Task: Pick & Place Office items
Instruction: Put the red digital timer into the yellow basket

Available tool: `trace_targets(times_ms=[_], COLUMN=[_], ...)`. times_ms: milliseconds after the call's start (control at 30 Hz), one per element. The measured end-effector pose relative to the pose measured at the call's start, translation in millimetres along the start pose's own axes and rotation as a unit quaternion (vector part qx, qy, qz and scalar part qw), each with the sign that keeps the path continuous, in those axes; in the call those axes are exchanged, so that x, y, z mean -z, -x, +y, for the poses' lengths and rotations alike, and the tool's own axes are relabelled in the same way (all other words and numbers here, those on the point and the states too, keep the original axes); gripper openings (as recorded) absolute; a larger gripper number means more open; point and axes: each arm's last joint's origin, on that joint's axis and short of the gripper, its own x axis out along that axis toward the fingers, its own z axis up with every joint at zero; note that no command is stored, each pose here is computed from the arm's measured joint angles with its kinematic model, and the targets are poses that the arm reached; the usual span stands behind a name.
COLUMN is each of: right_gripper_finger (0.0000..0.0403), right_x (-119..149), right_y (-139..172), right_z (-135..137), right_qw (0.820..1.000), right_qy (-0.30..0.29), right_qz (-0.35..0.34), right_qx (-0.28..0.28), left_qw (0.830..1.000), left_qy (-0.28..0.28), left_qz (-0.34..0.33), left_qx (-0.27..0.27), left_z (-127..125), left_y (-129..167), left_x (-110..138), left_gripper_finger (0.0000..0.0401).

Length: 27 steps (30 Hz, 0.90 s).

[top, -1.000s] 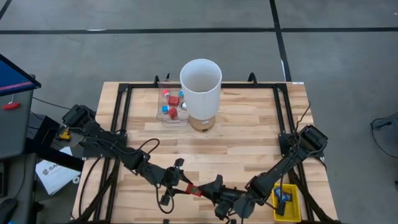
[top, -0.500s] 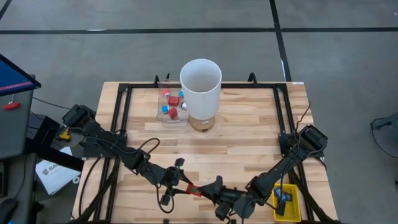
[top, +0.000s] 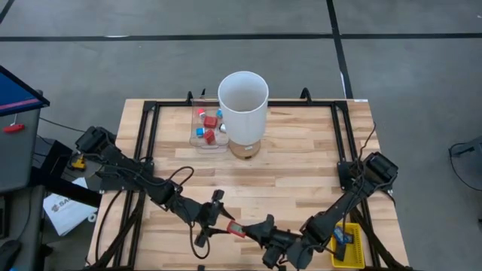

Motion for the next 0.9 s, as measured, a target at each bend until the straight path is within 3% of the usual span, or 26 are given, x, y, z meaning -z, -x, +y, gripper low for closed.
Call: trace_targets(times_ms=[233, 400, 467, 633, 767, 900], right_gripper_finger=[0.0063, 0.0062, 0.0062, 0.0062, 0.0062, 0.0061], right_x=[1, 7, 12, 28, 36, 41], right_y=[14, 30, 38, 66, 86, 96], right_z=[11, 25, 27, 20, 2, -8], right_qw=[0.999, 0.996, 0.994, 0.975, 0.950, 0.926], right_qy=[0.000, -0.024, -0.061, -0.175, -0.277, -0.340], right_qz=[0.042, 0.081, 0.094, 0.136, 0.145, 0.160], right_qx=[0.005, -0.004, -0.015, -0.012, 0.002, -0.027], left_qw=[0.999, 0.990, 0.982, 0.970, 0.969, 0.973], left_qy=[-0.040, -0.055, -0.043, -0.001, 0.027, 0.066], left_qz=[-0.008, 0.057, 0.092, 0.136, 0.120, 0.065], left_qx=[-0.005, -0.115, -0.157, -0.201, -0.212, -0.212], left_z=[0, 1, 2, 0, 1, 9], left_y=[6, 25, 33, 52, 67, 77], left_x=[-4, 3, 11, 29, 52, 80], left_gripper_finger=[0.0232, 0.0238, 0.0236, 0.0233, 0.0232, 0.0232])
